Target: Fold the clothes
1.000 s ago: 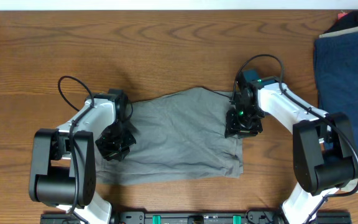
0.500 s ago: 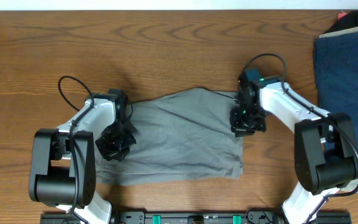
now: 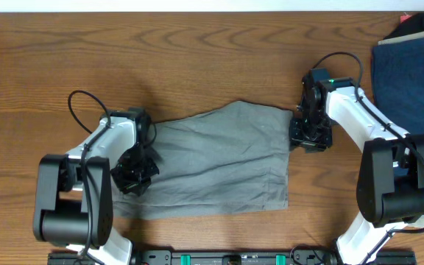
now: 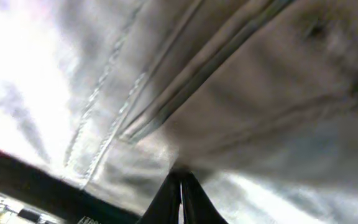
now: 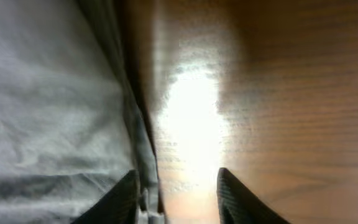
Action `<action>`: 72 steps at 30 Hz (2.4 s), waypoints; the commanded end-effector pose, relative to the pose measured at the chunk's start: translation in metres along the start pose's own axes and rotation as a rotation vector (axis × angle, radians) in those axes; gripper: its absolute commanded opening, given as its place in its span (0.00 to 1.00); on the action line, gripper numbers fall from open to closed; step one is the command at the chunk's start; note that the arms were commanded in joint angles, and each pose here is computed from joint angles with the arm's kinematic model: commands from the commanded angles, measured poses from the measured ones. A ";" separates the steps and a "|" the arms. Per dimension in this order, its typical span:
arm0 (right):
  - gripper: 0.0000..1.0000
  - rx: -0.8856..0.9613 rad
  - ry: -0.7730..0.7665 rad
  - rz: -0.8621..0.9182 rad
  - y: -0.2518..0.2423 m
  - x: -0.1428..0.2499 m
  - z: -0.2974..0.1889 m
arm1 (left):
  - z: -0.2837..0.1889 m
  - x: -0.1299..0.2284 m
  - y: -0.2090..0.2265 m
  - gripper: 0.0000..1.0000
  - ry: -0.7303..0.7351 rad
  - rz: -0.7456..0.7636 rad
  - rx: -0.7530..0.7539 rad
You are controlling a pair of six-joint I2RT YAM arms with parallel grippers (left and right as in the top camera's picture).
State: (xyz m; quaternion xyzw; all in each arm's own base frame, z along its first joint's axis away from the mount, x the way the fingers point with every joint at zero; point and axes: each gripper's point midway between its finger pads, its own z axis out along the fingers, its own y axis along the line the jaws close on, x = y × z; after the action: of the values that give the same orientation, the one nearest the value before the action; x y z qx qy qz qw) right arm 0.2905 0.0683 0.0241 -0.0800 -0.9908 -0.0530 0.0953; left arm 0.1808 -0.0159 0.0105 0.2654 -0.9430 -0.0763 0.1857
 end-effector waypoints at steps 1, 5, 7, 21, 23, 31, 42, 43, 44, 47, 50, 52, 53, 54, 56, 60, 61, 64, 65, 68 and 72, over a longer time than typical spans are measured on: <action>0.13 0.012 -0.010 0.020 -0.002 -0.005 -0.010 | -0.020 0.002 0.007 0.06 -0.072 -0.003 0.029; 0.01 -0.062 -0.007 0.010 0.013 0.000 -0.025 | -0.043 0.011 0.010 0.06 -0.142 -0.001 0.102; 0.01 -0.107 -0.016 -0.032 0.024 0.003 -0.032 | -0.053 0.014 0.007 0.06 -0.172 0.019 0.155; 0.01 -0.130 0.104 -0.327 0.101 0.075 0.001 | -0.037 0.048 -0.051 0.07 -0.154 0.207 0.221; 0.03 -0.117 0.115 -0.336 0.106 0.086 0.014 | -0.028 0.050 -0.055 0.07 -0.138 0.224 0.202; 0.03 -0.065 0.190 -0.300 0.086 0.117 0.053 | 0.002 0.049 -0.059 0.07 -0.052 0.230 0.110; 0.01 0.158 0.197 -0.053 0.003 0.096 0.039 | 0.013 0.058 -0.044 0.06 0.029 0.232 0.023; 0.01 0.163 0.189 -0.034 -0.002 0.091 0.035 | 0.012 0.059 -0.043 0.06 0.027 0.232 0.025; 0.01 0.166 0.178 -0.016 -0.006 0.086 0.031 | 0.010 0.059 -0.043 0.06 0.021 0.233 0.030; 0.01 0.162 0.136 0.043 -0.017 0.068 0.012 | -0.001 0.060 -0.044 0.06 -0.015 0.239 0.066; 0.01 0.146 0.079 0.093 -0.027 0.052 -0.012 | -0.017 0.062 -0.043 0.06 -0.074 0.248 0.119; 0.03 0.129 0.028 0.106 -0.031 0.042 -0.026 | -0.029 0.061 -0.041 0.06 -0.132 0.254 0.153; 0.08 0.119 0.003 0.106 -0.031 0.037 -0.032 | -0.035 0.061 -0.040 0.06 -0.160 0.259 0.169; 0.27 0.108 -0.032 0.105 -0.032 0.030 -0.038 | -0.042 0.061 -0.039 0.09 -0.191 0.261 0.188; 0.88 0.082 -0.100 0.102 -0.033 0.016 -0.045 | -0.051 0.060 -0.037 0.57 -0.242 0.263 0.212; 0.99 0.050 -0.183 0.104 -0.036 -0.007 -0.047 | -0.061 0.053 -0.030 0.98 -0.326 0.255 0.208; 0.99 0.048 -0.187 0.108 -0.037 -0.010 -0.046 | -0.062 0.051 -0.028 0.98 -0.337 0.253 0.202; 0.99 0.045 -0.178 0.109 -0.037 -0.013 -0.040 | -0.062 0.051 -0.028 0.98 -0.339 0.251 0.197; 0.99 0.030 -0.166 0.093 -0.034 -0.012 -0.036 | -0.062 0.051 -0.028 0.98 -0.339 0.251 0.197; 0.99 -0.056 -0.135 -0.001 -0.019 -0.009 -0.026 | -0.062 0.050 -0.028 0.98 -0.339 0.252 0.197; 0.99 -0.146 -0.105 -0.055 -0.005 0.000 -0.010 | -0.062 0.050 -0.028 0.98 -0.340 0.252 0.198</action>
State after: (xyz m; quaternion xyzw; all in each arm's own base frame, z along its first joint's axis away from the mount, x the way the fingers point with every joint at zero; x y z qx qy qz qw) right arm 0.3052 0.0457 0.0447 -0.0949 -0.9928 -0.0719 0.0106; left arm 0.1796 -0.0731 0.0771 0.1495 -0.9887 0.0079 0.0066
